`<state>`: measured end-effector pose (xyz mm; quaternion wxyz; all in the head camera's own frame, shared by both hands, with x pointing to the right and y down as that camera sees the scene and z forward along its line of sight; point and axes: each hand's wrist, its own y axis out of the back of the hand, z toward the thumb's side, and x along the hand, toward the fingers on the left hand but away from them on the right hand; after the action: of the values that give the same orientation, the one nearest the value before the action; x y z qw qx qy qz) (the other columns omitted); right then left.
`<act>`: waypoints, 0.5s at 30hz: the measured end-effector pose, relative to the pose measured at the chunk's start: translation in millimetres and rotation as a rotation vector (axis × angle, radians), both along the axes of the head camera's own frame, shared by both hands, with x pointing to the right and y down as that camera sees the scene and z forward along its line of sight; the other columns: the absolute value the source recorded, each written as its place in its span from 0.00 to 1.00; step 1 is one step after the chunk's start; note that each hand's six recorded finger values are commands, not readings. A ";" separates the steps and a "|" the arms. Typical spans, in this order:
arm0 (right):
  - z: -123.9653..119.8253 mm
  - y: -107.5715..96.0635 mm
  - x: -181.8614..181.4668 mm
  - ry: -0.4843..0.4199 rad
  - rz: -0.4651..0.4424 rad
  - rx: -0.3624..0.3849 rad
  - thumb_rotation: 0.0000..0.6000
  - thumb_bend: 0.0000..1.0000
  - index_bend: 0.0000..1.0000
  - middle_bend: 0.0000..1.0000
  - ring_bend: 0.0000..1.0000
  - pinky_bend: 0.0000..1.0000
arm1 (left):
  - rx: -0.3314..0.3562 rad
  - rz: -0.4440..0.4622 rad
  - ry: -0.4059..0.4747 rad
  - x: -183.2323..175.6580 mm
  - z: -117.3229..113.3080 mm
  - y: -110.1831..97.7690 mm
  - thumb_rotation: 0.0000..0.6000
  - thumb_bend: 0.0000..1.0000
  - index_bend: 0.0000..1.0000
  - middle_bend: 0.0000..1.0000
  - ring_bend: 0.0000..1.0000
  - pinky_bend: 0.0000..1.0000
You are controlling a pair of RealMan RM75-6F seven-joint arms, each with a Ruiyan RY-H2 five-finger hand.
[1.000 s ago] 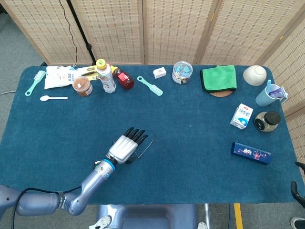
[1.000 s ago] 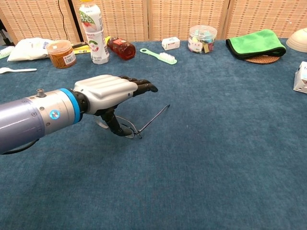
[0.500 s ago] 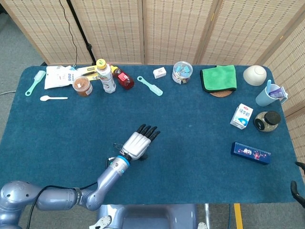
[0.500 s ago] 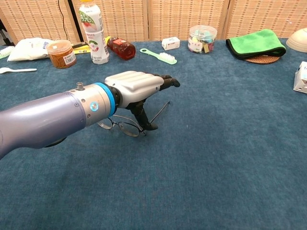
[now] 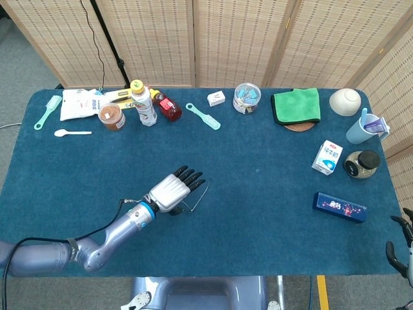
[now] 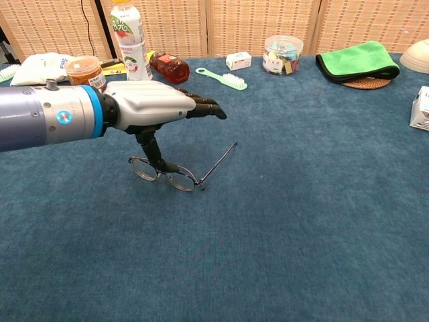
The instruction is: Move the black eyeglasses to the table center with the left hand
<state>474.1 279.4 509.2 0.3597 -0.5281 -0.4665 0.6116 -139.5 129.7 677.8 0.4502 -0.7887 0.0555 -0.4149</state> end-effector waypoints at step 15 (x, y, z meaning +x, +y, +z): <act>-1.4 0.4 -2.0 0.009 0.006 0.005 1.00 0.48 0.24 0.13 0.13 0.17 | 0.063 0.188 -0.116 -33.7 8.8 0.6 0.86 0.23 0.00 0.00 0.00 0.00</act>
<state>472.1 279.8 507.8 0.3612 -0.5233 -0.4678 0.6139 -173.2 130.3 686.6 0.5142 -0.7506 -0.0315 -0.4139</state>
